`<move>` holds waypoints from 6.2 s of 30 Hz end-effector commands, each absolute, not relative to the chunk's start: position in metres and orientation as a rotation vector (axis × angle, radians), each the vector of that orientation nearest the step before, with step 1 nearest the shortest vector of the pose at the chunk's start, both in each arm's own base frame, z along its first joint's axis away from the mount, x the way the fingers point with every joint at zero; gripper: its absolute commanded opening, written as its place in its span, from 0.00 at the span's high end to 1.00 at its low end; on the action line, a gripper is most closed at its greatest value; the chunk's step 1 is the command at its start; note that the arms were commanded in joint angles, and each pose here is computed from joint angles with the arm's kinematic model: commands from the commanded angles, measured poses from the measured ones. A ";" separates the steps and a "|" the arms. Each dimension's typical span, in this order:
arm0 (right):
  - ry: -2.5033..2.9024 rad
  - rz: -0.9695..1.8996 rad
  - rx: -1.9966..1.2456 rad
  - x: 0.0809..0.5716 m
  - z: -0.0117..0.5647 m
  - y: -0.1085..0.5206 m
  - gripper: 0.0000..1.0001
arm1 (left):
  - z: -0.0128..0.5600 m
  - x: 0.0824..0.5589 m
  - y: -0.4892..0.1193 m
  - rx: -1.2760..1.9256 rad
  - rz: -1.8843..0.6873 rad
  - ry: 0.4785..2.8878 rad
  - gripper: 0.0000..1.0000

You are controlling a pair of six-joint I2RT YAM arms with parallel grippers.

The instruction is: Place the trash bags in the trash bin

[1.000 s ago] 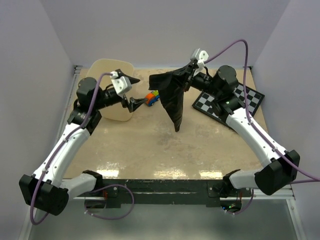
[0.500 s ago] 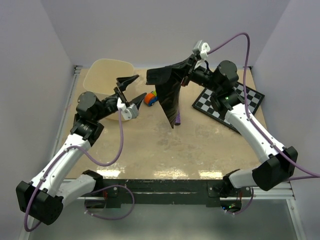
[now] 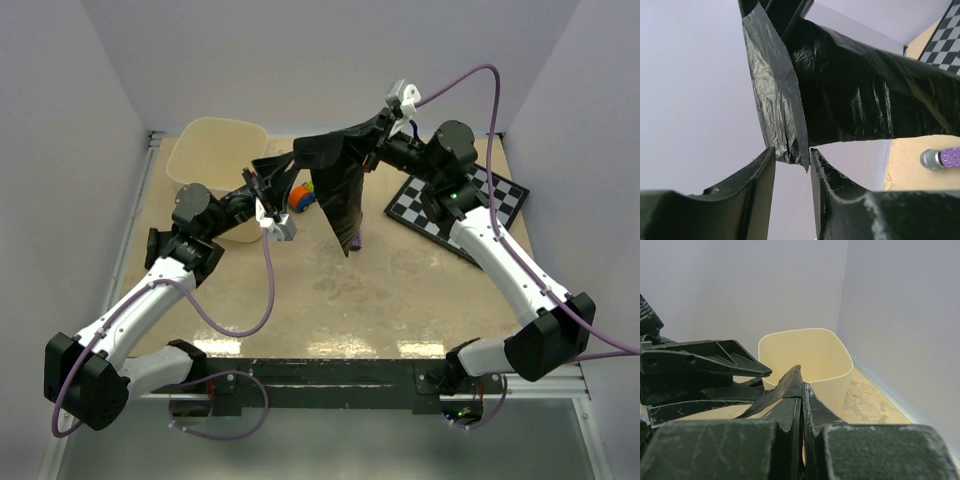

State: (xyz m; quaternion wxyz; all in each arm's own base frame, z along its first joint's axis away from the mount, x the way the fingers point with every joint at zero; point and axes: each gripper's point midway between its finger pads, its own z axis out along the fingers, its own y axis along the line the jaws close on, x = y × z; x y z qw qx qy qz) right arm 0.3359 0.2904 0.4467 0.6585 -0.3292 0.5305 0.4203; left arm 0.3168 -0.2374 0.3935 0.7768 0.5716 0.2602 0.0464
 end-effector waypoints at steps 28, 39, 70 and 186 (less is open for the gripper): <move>1.135 0.834 -1.136 0.281 0.396 0.275 0.10 | 0.392 0.305 -0.253 1.436 -0.267 0.912 1.00; 1.107 0.891 -1.139 0.278 0.407 0.282 0.20 | 0.396 0.314 -0.250 1.393 -0.248 0.960 1.00; 1.413 0.902 -0.773 0.340 0.372 0.323 0.73 | 0.409 0.374 -0.229 1.120 -0.126 1.229 1.00; 1.036 0.236 -1.332 0.339 0.400 0.294 1.00 | 0.370 0.314 -0.247 1.705 -0.467 1.177 0.39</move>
